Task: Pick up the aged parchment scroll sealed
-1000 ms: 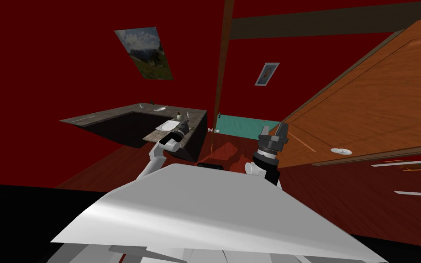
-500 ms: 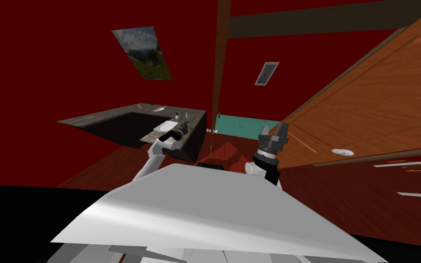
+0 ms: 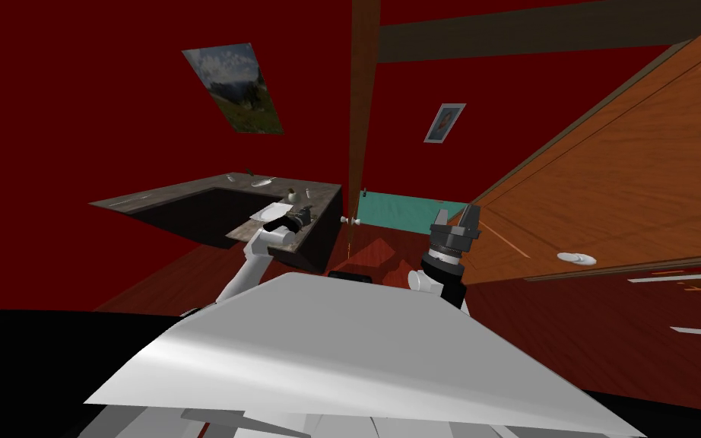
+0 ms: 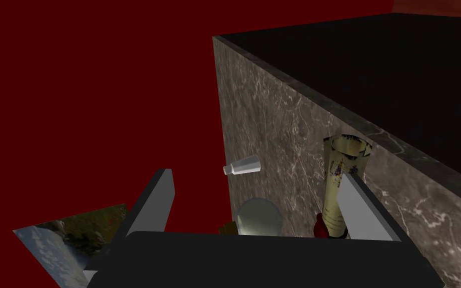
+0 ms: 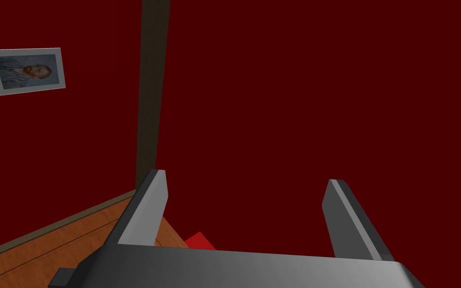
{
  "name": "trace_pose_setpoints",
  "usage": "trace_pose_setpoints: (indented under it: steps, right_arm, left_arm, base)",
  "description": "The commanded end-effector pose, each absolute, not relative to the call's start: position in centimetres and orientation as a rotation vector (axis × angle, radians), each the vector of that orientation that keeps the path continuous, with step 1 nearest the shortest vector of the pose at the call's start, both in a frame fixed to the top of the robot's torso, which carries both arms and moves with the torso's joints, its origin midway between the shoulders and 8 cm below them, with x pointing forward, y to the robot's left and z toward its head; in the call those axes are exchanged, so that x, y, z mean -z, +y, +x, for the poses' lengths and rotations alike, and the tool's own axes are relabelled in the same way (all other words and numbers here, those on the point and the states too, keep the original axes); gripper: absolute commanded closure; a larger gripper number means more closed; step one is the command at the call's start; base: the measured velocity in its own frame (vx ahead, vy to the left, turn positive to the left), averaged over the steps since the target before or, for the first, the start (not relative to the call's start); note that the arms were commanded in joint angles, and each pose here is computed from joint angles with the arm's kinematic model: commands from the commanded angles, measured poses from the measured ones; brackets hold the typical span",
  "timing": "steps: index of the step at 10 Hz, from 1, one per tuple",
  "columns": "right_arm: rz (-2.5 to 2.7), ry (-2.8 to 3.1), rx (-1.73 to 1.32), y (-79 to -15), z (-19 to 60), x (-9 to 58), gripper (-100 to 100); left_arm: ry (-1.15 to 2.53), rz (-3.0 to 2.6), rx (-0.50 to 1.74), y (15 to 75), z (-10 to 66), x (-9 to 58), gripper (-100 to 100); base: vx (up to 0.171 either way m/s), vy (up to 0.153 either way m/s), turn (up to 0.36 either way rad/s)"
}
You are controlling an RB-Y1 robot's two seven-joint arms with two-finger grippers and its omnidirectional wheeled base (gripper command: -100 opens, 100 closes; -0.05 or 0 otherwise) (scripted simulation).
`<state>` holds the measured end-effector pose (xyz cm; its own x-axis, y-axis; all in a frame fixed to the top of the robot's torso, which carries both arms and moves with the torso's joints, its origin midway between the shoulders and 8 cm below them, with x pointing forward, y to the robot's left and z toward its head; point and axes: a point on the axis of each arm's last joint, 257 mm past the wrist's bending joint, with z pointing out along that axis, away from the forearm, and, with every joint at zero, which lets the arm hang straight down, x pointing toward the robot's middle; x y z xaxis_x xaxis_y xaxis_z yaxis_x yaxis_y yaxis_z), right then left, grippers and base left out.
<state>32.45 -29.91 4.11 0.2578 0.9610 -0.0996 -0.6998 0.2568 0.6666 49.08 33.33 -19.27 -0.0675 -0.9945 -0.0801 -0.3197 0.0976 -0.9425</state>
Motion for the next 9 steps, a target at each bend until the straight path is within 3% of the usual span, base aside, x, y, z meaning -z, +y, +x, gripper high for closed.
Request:
trace_pose_setpoints:
  steps: [1, 9]
  right_arm:
    - [0.559, 0.557, -1.209, -29.9, 32.5, -4.1, 0]
    - [0.559, 0.557, -1.209, -29.9, 32.5, -4.1, 0]
  left_arm:
    - [1.551, -1.373, 0.983, 33.6, 48.9, 19.9, -100]
    - [1.655, -1.517, 0.798, 38.7, 48.0, 23.3, -100]
  base:
    - [0.027, -0.018, 0.002]
    - [0.066, -0.017, 0.018]
